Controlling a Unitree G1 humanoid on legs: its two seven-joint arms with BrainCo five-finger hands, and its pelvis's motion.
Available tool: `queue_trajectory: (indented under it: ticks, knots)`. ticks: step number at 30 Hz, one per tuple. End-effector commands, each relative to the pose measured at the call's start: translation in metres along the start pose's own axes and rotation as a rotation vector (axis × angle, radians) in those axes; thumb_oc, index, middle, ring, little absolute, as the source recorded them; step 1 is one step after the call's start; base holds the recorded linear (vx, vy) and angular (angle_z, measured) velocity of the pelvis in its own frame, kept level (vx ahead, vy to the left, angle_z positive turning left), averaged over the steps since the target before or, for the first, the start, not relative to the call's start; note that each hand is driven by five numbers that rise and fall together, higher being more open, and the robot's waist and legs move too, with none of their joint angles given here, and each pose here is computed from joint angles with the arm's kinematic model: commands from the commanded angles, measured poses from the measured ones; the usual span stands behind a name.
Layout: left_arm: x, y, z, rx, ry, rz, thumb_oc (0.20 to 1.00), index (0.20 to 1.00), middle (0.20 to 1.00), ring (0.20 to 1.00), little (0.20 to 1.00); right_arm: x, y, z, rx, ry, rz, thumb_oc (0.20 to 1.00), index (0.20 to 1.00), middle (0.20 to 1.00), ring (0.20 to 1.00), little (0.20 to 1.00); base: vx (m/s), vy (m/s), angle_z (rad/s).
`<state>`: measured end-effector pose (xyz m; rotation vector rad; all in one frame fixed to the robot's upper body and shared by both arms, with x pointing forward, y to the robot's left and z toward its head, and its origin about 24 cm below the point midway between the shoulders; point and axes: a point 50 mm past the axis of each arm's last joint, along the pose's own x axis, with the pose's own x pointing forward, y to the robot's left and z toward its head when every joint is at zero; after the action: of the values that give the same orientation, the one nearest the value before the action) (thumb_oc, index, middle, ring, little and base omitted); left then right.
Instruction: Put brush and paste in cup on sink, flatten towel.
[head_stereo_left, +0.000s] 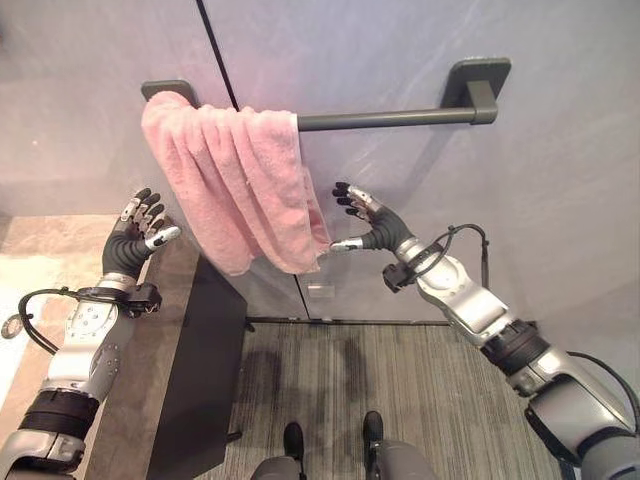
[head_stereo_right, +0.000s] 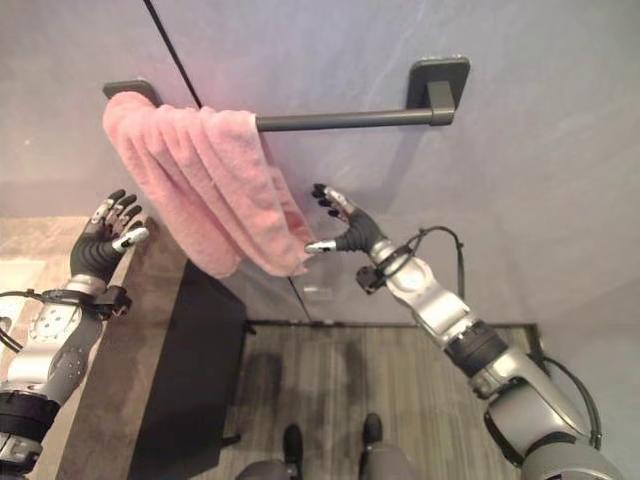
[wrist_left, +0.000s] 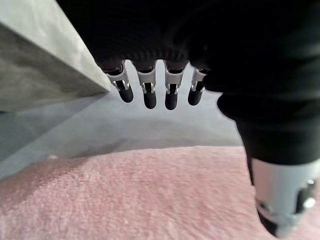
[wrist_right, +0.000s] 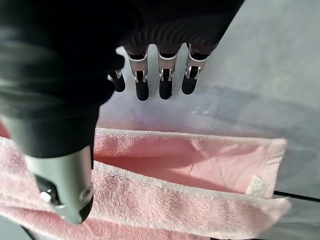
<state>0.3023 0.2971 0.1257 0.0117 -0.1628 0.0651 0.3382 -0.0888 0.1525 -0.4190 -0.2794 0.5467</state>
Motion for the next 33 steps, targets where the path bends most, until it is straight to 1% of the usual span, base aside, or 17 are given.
queue_trajectory:
  ticks: [1, 2, 8, 18, 20, 21, 22, 23, 25, 28, 29, 31, 33]
  knots:
    - [0.012, -0.002, 0.023, -0.043, -0.086, -0.024, 1.000, 1.000, 1.000, 1.000, 1.000, 0.019, 0.013, 0.033, 0.024, -0.135, 0.033, 1.000, 1.000, 1.000, 1.000, 1.000, -0.03, 0.046, -0.10]
    - [0.018, -0.005, 0.025, -0.027, -0.088, -0.030, 1.000, 1.000, 1.000, 1.000, 1.000, 0.023, 0.017, 0.036, 0.030, -0.143, 0.036, 1.000, 1.000, 1.000, 1.000, 1.000, -0.03, 0.038, -0.12]
    - [0.031, -0.016, 0.035, -0.013, -0.107, -0.053, 1.000, 1.000, 1.000, 1.000, 1.000, 0.028, 0.026, 0.039, 0.050, -0.148, 0.058, 1.000, 1.000, 1.000, 1.000, 1.000, -0.01, 0.028, -0.05]
    - [0.043, -0.026, 0.051, 0.035, -0.136, -0.092, 1.000, 1.000, 1.000, 1.000, 1.000, 0.027, 0.024, 0.038, 0.050, -0.140, 0.066, 1.000, 1.000, 1.000, 1.000, 1.000, 0.00, 0.015, -0.01]
    - [0.046, -0.032, 0.052, 0.033, -0.138, -0.110, 0.780, 0.780, 0.780, 0.780, 0.780, 0.026, 0.025, 0.037, 0.056, -0.135, 0.067, 1.000, 1.000, 1.000, 1.000, 1.000, 0.00, 0.000, 0.00]
    - [0.048, -0.037, 0.052, 0.036, -0.134, -0.125, 0.592, 0.592, 0.592, 0.592, 0.592, 0.025, 0.026, 0.036, 0.059, -0.133, 0.073, 1.000, 1.000, 1.000, 1.000, 1.000, 0.03, 0.029, -0.03]
    - [0.050, -0.039, 0.051, 0.037, -0.132, -0.133, 0.567, 0.567, 0.567, 0.567, 0.567, 0.025, 0.027, 0.035, 0.065, -0.131, 0.078, 1.000, 1.000, 1.000, 1.000, 1.000, 0.02, 0.020, -0.04]
    - [0.050, -0.039, 0.051, 0.037, -0.132, -0.133, 0.567, 0.567, 0.567, 0.567, 0.567, 0.025, 0.027, 0.035, 0.065, -0.131, 0.077, 1.000, 1.000, 1.000, 1.000, 1.000, 0.01, 0.013, -0.07]
    - [0.051, -0.046, 0.049, 0.035, -0.123, -0.160, 0.495, 0.495, 0.495, 0.495, 0.495, 0.024, 0.029, 0.035, 0.058, -0.130, 0.091, 1.000, 1.000, 1.000, 1.000, 1.000, 0.01, 0.011, -0.11]
    - [0.053, -0.052, 0.047, 0.031, -0.116, -0.175, 0.454, 0.454, 0.454, 0.454, 0.454, 0.025, 0.032, 0.034, 0.061, -0.124, 0.096, 1.000, 1.000, 1.000, 1.000, 1.000, 0.00, 0.005, -0.04]
    - [0.054, -0.058, 0.045, 0.013, -0.114, -0.184, 0.382, 0.382, 0.382, 0.382, 0.382, 0.025, 0.033, 0.033, 0.066, -0.121, 0.096, 1.000, 1.000, 1.000, 1.000, 1.000, 0.00, 0.000, 0.00]
    - [0.054, -0.058, 0.045, 0.013, -0.114, -0.185, 0.382, 0.382, 0.382, 0.382, 0.382, 0.025, 0.033, 0.033, 0.066, -0.121, 0.095, 1.000, 1.000, 1.000, 1.000, 1.000, 0.00, 0.000, 0.00]
    - [0.054, -0.067, 0.041, 0.001, -0.106, -0.206, 0.376, 0.376, 0.376, 0.376, 0.376, 0.025, 0.035, 0.031, 0.066, -0.116, 0.093, 1.000, 1.000, 1.000, 1.000, 1.000, 0.00, 0.000, 0.00]
